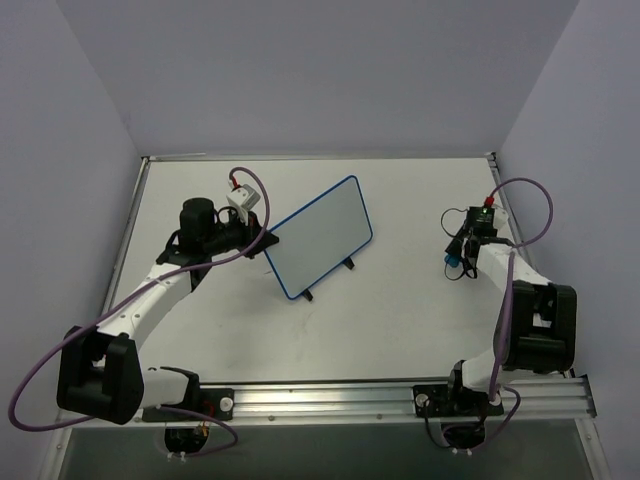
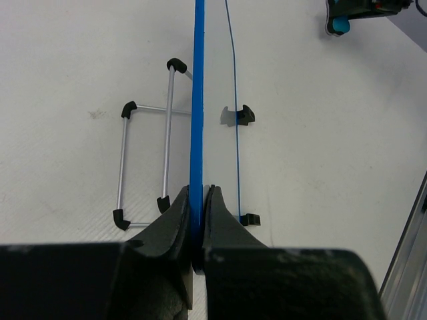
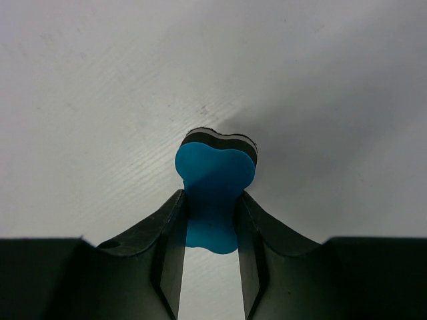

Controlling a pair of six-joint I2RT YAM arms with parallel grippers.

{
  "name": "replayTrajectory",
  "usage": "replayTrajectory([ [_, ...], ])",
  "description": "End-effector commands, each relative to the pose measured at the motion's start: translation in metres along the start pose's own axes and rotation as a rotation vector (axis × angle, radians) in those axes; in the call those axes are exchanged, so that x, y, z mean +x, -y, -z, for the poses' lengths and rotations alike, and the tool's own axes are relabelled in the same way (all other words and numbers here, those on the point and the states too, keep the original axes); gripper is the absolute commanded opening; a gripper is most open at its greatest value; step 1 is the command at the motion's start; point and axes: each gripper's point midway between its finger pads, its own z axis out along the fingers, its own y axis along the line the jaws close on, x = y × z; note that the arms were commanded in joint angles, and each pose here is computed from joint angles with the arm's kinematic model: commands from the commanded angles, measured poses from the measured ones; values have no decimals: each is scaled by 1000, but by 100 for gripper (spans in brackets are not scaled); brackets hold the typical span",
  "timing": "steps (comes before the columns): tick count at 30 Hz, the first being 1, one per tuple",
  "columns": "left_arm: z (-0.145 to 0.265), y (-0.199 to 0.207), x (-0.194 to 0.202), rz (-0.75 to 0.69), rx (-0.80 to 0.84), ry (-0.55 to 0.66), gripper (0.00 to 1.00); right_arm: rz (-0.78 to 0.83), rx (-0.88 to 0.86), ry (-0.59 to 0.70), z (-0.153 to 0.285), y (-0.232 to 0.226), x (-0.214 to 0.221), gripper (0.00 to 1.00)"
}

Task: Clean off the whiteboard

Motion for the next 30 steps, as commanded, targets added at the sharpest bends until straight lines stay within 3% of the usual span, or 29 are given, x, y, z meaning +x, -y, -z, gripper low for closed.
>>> replayTrajectory([
  [1,8,-56,51,-135,-239,-160,2,17,70,-34,-15,9,4,5],
  [7,9,-54,49,-146,-245,-157,2,31,63,-105,-31,5,19,13],
  [11,9,-52,50,-148,-237,-161,2,39,78,-119,-26,8,22,41],
  [12,10,-52,50,-146,-238,-164,2,35,81,-111,-23,9,20,43],
  [13,10,-52,50,-147,-240,-165,2,31,74,-91,-18,7,14,73],
  [14,11,-52,49,-147,-243,-163,2,33,72,-83,-15,7,13,87],
  [16,12,-52,49,-145,-246,-164,2,28,49,-45,-4,2,2,98],
  [25,19,-54,54,-124,-279,-195,2,64,-99,157,62,-38,-38,100],
  [30,28,-56,52,-113,-293,-195,2,66,-129,171,66,-43,-39,100],
])
